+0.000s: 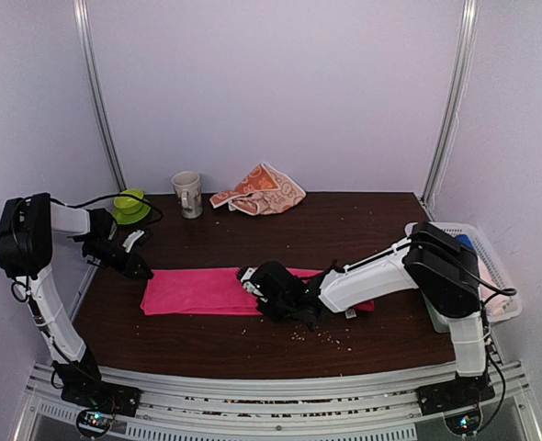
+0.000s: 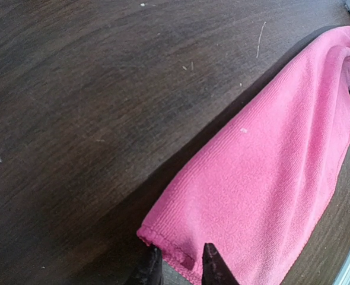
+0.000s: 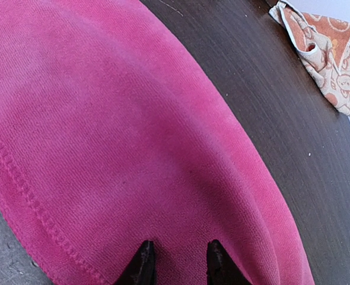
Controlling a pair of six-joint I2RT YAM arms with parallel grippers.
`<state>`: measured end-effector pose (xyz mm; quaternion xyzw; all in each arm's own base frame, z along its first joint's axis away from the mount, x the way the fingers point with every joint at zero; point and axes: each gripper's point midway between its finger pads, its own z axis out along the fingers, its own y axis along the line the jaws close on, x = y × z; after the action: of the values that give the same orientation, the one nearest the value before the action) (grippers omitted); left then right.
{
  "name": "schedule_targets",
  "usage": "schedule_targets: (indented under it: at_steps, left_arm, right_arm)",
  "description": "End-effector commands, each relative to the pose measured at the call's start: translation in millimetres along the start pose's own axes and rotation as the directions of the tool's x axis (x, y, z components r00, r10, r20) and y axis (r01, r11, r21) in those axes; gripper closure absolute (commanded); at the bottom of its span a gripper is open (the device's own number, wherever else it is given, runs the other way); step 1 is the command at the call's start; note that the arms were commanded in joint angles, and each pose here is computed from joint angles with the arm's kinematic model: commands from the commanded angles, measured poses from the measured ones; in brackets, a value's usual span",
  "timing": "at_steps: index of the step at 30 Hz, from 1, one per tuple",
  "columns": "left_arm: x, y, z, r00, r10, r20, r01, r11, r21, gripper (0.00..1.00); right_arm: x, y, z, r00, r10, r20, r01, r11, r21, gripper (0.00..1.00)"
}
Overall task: Roll the towels
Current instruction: Adjust the towel at the center of the board.
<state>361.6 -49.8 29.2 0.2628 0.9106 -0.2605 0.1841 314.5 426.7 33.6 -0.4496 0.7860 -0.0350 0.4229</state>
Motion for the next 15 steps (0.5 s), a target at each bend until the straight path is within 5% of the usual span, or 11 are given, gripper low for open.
schedule_targets:
  at_steps: [1, 11, 15]
  left_arm:
    - [3.8, -3.3, 1.2, 1.0, -0.021, -0.018, 0.021, 1.0, 0.007, 0.76]
    - [4.7, -6.7, 0.3, 0.999, -0.026, -0.023, 0.026, 0.999, 0.024, 0.85]
    - [6.0, -4.7, -3.5, 0.999, -0.021, -0.031, 0.021, 1.0, 0.002, 0.72]
  right_arm:
    - [15.9, 12.6, 7.9, 0.998, -0.022, -0.051, 0.022, 1.0, -0.013, 0.69]
    - [19.8, 16.1, 9.8, 0.997, -0.036, -0.067, 0.036, 0.999, -0.012, 0.69]
    - [21.5, 17.7, 10.1, 0.996, -0.043, -0.073, 0.042, 0.999, -0.014, 0.69]
